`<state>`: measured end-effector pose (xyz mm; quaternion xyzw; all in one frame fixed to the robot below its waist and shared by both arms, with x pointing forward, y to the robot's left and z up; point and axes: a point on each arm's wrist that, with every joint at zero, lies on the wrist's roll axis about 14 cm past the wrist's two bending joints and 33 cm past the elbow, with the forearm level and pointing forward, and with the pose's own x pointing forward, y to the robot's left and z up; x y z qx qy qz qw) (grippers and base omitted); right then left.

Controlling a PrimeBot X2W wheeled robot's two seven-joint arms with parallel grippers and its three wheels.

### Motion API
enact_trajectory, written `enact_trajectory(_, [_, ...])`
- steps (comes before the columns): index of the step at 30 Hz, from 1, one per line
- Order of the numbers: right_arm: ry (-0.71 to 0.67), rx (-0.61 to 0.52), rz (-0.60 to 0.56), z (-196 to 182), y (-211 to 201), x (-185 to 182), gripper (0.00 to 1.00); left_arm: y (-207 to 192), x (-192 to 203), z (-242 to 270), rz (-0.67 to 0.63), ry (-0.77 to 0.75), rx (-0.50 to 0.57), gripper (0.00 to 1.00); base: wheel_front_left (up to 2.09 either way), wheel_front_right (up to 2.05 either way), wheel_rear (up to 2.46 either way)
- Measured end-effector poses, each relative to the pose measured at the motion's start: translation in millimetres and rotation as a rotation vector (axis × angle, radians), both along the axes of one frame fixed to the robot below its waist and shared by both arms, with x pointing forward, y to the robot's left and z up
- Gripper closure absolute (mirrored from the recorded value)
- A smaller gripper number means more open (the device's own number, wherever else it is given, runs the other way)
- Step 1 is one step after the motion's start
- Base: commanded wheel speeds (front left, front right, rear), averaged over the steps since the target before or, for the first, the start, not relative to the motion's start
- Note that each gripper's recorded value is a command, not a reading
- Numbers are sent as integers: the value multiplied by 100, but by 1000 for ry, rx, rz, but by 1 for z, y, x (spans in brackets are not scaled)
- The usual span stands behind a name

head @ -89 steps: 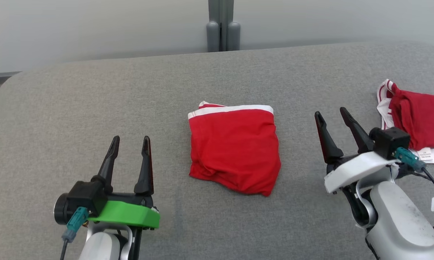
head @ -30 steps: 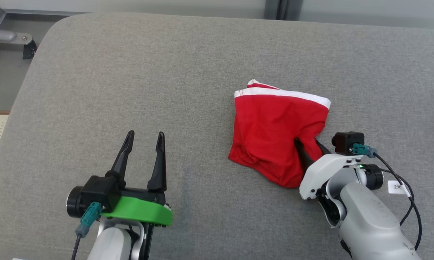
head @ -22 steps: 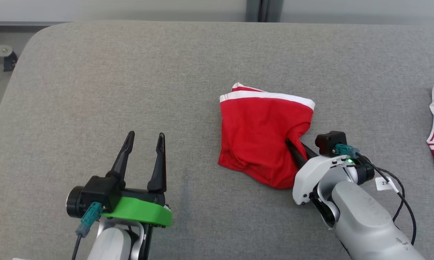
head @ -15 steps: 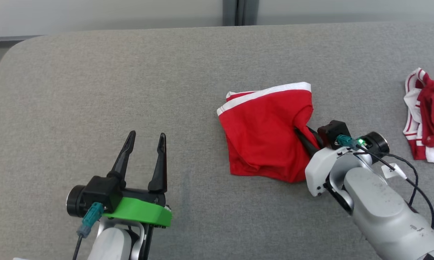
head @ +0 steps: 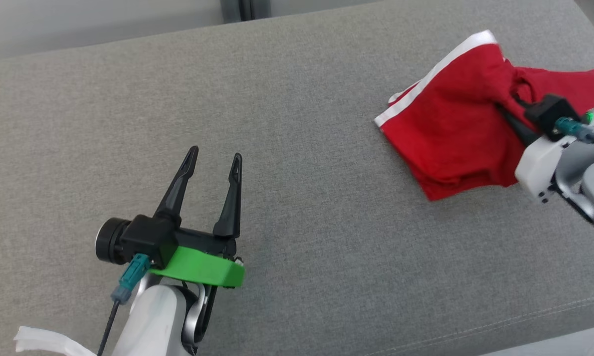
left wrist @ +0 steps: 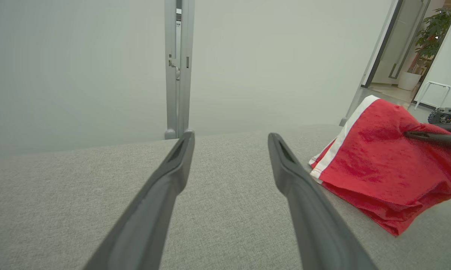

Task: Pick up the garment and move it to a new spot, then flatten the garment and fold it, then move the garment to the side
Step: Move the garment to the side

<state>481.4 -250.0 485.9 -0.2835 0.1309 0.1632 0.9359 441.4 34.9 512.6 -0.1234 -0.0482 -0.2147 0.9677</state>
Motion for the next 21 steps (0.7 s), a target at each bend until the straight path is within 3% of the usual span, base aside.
enact_trajectory(5, [10,-61,-138,9,-66,7,100,-17,17,-16,-52,19,4,0,0,0,0])
enact_trajectory(11, [76,-91,-316,-13,-130,4,100,-27,33,-46,-85,68,11,0,0,0,0])
enact_trajectory(21, [166,-87,-485,-63,-175,-2,100,-19,50,-87,-72,142,24,0,0,0,0])
